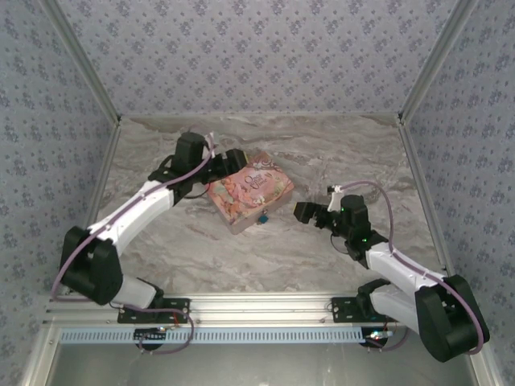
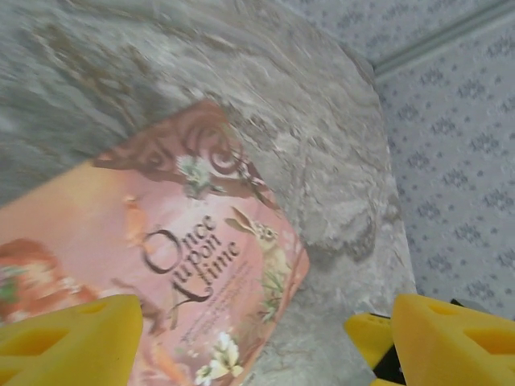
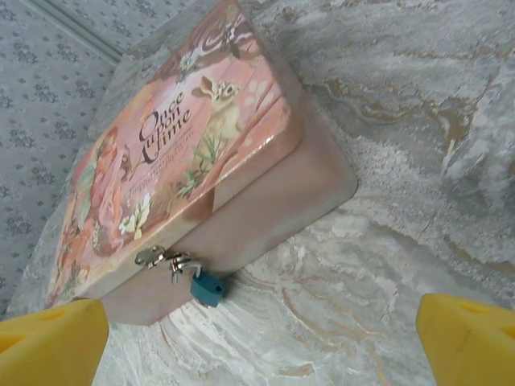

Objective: Unlock the padlock with the key

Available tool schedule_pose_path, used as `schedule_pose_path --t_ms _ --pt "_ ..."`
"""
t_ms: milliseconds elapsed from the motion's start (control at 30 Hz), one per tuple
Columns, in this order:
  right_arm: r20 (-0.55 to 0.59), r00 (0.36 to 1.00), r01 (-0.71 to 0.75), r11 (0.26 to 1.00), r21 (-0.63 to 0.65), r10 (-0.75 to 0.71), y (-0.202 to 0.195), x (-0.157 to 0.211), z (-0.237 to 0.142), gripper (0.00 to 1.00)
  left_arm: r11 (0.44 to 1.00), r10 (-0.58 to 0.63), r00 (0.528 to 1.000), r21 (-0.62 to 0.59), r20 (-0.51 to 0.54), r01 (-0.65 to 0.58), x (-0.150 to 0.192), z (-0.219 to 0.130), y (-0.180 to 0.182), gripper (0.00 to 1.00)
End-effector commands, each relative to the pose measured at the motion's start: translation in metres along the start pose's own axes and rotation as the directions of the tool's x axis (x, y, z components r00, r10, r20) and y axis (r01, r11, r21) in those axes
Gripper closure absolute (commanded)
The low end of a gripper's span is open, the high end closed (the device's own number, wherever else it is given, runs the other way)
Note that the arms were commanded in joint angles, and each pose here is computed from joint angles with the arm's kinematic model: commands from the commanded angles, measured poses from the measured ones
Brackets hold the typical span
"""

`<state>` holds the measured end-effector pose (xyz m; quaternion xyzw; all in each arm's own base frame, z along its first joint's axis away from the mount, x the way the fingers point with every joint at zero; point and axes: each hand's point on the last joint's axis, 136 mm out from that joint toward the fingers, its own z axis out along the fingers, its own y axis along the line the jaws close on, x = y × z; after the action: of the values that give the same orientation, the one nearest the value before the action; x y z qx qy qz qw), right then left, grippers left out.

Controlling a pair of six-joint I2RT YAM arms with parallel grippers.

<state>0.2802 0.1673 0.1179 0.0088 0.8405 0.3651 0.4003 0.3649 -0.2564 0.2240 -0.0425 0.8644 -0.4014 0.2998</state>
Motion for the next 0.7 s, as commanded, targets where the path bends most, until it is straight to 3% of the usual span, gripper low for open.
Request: schedule_pose_path --t_ms 0,667 --pt "0.045 0.999 0.025 0.999 -0.044 -0.023 0.015 -0.011 0.002 0.00 0.992 0.029 1.000 0.122 0.000 -0.028 -0.014 0.005 -0.040 0.20" --pt "-0.031 0.993 0.101 0.967 -0.235 -0.112 0.066 0.020 0.038 0.05 0.992 -0.053 0.988 0.108 -0.142 0.069 0.035 0.048 0.001 0.19"
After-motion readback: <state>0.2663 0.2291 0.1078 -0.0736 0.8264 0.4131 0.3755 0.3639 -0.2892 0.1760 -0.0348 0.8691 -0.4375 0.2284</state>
